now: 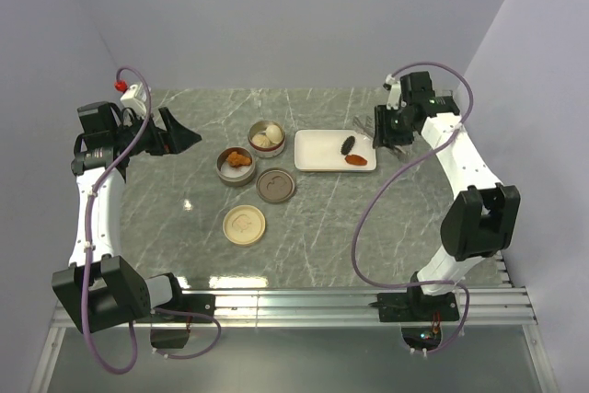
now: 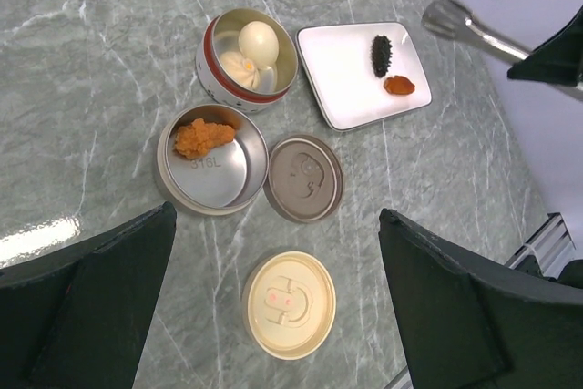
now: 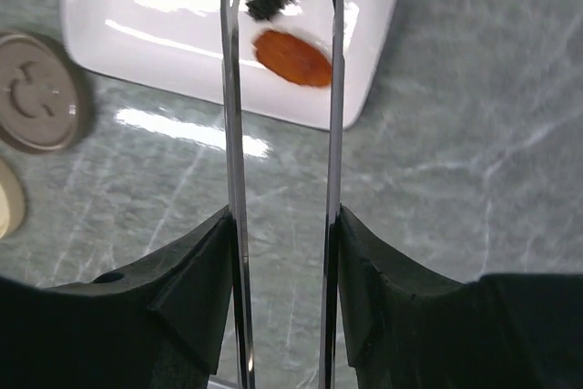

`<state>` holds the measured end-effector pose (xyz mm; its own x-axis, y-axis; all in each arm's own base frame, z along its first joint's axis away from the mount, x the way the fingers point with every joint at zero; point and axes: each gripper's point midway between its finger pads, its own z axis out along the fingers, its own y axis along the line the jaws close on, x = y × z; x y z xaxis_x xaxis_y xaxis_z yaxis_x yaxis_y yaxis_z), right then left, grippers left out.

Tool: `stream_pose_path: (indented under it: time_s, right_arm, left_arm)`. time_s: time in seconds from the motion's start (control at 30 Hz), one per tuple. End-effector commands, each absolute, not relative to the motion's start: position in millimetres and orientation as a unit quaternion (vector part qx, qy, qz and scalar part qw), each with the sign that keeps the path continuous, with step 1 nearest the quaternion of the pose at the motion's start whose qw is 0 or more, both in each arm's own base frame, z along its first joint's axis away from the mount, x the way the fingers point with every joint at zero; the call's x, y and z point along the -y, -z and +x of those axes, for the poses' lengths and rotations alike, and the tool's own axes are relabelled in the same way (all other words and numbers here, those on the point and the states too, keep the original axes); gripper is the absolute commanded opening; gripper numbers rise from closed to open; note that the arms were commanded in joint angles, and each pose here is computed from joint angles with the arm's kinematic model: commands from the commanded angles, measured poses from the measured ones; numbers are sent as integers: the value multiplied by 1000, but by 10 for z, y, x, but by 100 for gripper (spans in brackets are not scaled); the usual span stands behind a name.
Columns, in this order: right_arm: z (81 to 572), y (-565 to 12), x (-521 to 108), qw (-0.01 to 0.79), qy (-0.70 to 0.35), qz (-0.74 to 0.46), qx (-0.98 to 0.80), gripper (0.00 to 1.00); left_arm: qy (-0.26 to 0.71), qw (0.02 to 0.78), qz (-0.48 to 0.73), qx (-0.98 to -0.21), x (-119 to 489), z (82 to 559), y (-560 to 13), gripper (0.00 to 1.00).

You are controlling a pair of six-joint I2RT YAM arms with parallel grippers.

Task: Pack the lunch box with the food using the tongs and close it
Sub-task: Pick up the food using the clamp

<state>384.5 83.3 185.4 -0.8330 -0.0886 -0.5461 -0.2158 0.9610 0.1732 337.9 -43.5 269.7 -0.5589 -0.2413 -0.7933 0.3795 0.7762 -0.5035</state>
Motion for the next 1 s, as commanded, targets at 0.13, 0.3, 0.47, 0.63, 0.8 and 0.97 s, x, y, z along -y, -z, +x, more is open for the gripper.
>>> stream_pose_path:
  time_s: [0.13, 0.3, 0.47, 0.63, 0.8, 0.97]
  right_arm:
    - [3744, -1732, -613, 270, -67, 9, -960, 50]
    - [3780, -1587, -699, 252, -87, 23, -964, 50]
    - [3823, -1539, -805, 242, -112, 30, -963, 52]
    - [3833, -1481, -885, 224, -129, 36, -965, 54]
    - [3859, -1489, -951, 230, -130, 34, -964, 55]
    - [3935, -1553, -1012, 240, -132, 33, -961, 55]
  left_arm:
    - [336, 488, 56, -804, 451, 3384, -2831, 100]
    - [329, 490, 57, -805, 445, 3357, -2809, 99]
    - [325, 491, 60, -806, 441, 3340, -2795, 100]
    - [328, 487, 63, -807, 454, 3325, -2773, 99]
    - [328, 487, 61, -807, 451, 3319, -2739, 99]
    - [327, 487, 61, -808, 447, 3323, -2732, 99]
